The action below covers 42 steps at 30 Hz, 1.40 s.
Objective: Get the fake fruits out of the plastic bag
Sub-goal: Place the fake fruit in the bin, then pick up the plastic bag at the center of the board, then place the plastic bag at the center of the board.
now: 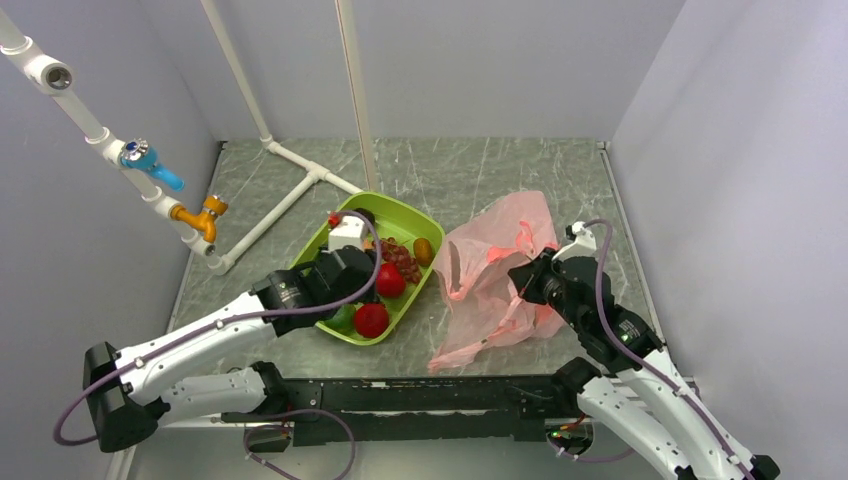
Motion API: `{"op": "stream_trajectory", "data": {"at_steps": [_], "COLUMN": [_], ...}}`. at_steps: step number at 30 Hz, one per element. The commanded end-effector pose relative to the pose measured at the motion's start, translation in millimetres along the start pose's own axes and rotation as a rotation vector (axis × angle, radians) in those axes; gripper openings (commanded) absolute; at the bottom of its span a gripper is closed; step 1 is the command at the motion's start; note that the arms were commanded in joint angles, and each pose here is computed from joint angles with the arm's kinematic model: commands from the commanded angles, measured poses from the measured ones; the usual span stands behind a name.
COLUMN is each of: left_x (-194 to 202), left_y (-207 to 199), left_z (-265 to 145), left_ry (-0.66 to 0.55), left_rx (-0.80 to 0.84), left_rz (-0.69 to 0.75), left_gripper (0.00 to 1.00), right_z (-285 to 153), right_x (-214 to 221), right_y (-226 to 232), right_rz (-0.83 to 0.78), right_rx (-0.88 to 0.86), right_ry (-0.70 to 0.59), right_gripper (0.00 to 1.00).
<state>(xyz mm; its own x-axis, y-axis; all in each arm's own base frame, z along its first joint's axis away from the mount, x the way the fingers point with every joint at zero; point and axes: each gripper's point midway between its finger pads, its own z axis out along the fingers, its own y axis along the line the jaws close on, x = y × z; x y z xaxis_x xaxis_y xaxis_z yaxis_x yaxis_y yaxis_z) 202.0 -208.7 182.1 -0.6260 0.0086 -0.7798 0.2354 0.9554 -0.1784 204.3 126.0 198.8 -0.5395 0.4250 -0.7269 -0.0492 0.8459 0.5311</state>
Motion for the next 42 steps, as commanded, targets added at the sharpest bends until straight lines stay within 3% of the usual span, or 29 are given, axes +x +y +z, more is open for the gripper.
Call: {"op": "stream_trajectory", "data": {"at_steps": [1, 2, 3, 4, 9, 16, 25, 30, 34, 37, 39, 40, 42], "left_x": [4.2, 5.1, 6.1, 6.4, 6.8, -6.2, -31.9, -36.0, -41.5, -48.6, -55.9, -59.6, -66.8], "left_y": [68.5, 74.2, 78.9, 81.0, 81.8, 79.9, 61.6, 56.6, 53.7, 50.6, 48.1, 47.5, 46.8], "left_z": [-1.8, 0.5, 2.9, 5.2, 7.3, -12.6, -53.4, -68.3, -80.9, -91.7, -101.3, -106.6, -117.1], "left_ry": [0.033, 0.040, 0.047, 0.053, 0.077, 0.046, -0.058, -0.073, -0.094, -0.124, -0.150, -0.164, -0.192], "left_rx": [-0.292, -0.318, -0.340, -0.350, -0.359, -0.310, -0.093, -0.031, 0.013, 0.057, 0.091, 0.105, 0.132], "left_rz": [-0.041, -0.048, -0.057, -0.064, -0.086, -0.128, -0.202, -0.235, -0.257, -0.276, -0.285, -0.289, -0.298], "left_gripper": [0.15, 0.23, 0.46, 0.59, 0.98, 0.99, 0.99, 0.99, 1.00, 0.99, 0.99, 0.99, 0.99], "right_z": [-7.2, -7.2, -7.4, -6.8, 0.8, 21.5, 62.8, 92.8, 111.5, 113.6, 108.1, 103.6, 90.7], "right_x": [-31.2, -33.9, -38.8, -43.4, -76.1, -132.5, -231.5, -251.5, -237.9, -224.3, -216.1, -212.8, -207.3], "right_y": [30.1, 31.2, 33.3, 35.3, 39.9, 44.7, 18.9, 8.4, -2.3, -9.4, -12.5, -12.6, -10.0], "right_rz": [-0.036, -0.043, -0.052, -0.061, -0.127, -0.159, -0.054, -0.085, -0.126, -0.162, -0.172, -0.175, -0.175], "right_rx": [-0.095, -0.094, -0.094, -0.091, -0.002, 0.167, 0.294, 0.366, 0.409, 0.426, 0.432, 0.429, 0.416], "right_ry": [-0.073, -0.079, -0.091, -0.100, -0.150, -0.216, -0.346, -0.344, -0.246, -0.182, -0.153, -0.144, -0.130], "right_gripper": [0.00, 0.00, 0.00, 0.00, 0.00, 0.00, 0.00, 0.02, 0.19, 0.49, 0.77, 0.85, 0.92]}}
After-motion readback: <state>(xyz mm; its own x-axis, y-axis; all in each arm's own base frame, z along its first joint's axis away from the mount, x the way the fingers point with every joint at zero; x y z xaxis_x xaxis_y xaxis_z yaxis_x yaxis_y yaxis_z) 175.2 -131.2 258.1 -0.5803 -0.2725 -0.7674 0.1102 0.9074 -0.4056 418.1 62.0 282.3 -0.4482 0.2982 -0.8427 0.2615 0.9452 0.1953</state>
